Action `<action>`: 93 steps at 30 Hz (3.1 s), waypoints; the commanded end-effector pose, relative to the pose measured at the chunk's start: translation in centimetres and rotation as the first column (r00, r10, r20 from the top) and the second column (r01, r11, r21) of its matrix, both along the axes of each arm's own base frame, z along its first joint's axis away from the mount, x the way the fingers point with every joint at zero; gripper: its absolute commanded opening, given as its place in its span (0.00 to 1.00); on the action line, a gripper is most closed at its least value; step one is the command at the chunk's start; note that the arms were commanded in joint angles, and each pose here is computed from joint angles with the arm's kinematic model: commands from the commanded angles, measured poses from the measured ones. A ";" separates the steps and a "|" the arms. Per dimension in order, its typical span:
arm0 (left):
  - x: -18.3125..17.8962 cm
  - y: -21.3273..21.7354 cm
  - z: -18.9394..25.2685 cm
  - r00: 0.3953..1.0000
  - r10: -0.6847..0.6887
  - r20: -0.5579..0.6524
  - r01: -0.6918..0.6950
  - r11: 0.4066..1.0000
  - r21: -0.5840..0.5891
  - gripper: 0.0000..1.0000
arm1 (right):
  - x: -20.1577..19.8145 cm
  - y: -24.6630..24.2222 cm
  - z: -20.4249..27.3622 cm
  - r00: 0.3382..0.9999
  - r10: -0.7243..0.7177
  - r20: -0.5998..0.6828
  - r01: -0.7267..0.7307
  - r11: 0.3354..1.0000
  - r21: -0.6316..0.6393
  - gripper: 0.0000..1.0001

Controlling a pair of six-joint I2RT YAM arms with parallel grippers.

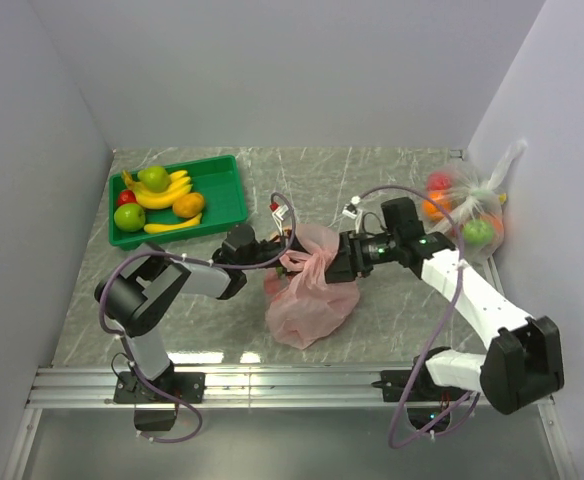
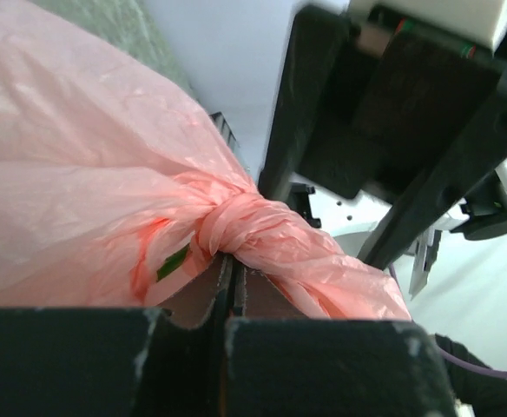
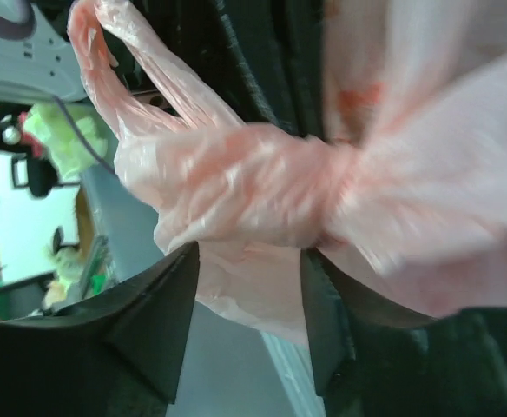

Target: Place the fake fruits into the plastic bag and tie a complex knot

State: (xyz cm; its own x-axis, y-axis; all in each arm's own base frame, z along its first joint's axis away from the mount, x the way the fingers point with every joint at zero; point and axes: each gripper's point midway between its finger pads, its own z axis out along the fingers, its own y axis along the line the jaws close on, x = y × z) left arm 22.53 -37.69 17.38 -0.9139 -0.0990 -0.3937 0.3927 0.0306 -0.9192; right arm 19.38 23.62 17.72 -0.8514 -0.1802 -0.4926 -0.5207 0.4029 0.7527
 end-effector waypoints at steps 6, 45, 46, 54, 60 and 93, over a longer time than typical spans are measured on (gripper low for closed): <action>-1.5 -0.3 4.1 0.990 -0.065 0.122 0.077 0.992 -0.096 0.00 | 1.6 -4.5 3.0 0.979 -0.117 0.168 0.123 0.992 -0.026 0.67; -4.3 -1.9 3.9 0.982 -0.151 0.117 0.170 0.971 -0.171 0.00 | 2.3 3.5 1.6 0.990 -0.075 0.116 0.066 0.994 0.082 0.88; -4.2 -1.8 4.1 0.983 -0.145 0.116 0.164 0.971 -0.175 0.00 | 1.8 3.1 1.7 0.992 -0.067 0.105 0.059 0.995 0.076 0.89; -4.1 -1.6 4.8 0.979 -0.144 0.144 0.168 0.970 -0.178 0.00 | -0.8 1.1 4.3 0.972 0.019 0.233 -0.025 0.999 0.023 0.96; -4.1 -1.6 4.9 0.977 -0.148 0.151 0.175 0.968 -0.179 0.00 | -0.4 -1.8 3.3 0.977 0.011 0.214 -0.009 1.000 -0.008 0.95; -5.9 -3.7 5.9 0.966 -0.216 0.145 0.247 0.935 -0.254 0.00 | 2.7 5.0 4.7 0.988 0.034 0.147 -0.070 0.968 0.241 0.55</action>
State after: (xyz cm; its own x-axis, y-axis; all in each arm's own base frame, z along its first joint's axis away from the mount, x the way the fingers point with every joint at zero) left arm 20.29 -39.53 18.40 -0.9413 -0.0158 -0.3373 0.3369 -0.1125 -0.9348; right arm 19.53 25.40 16.89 -0.9049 -0.1131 -0.4103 -0.4242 0.3184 0.8478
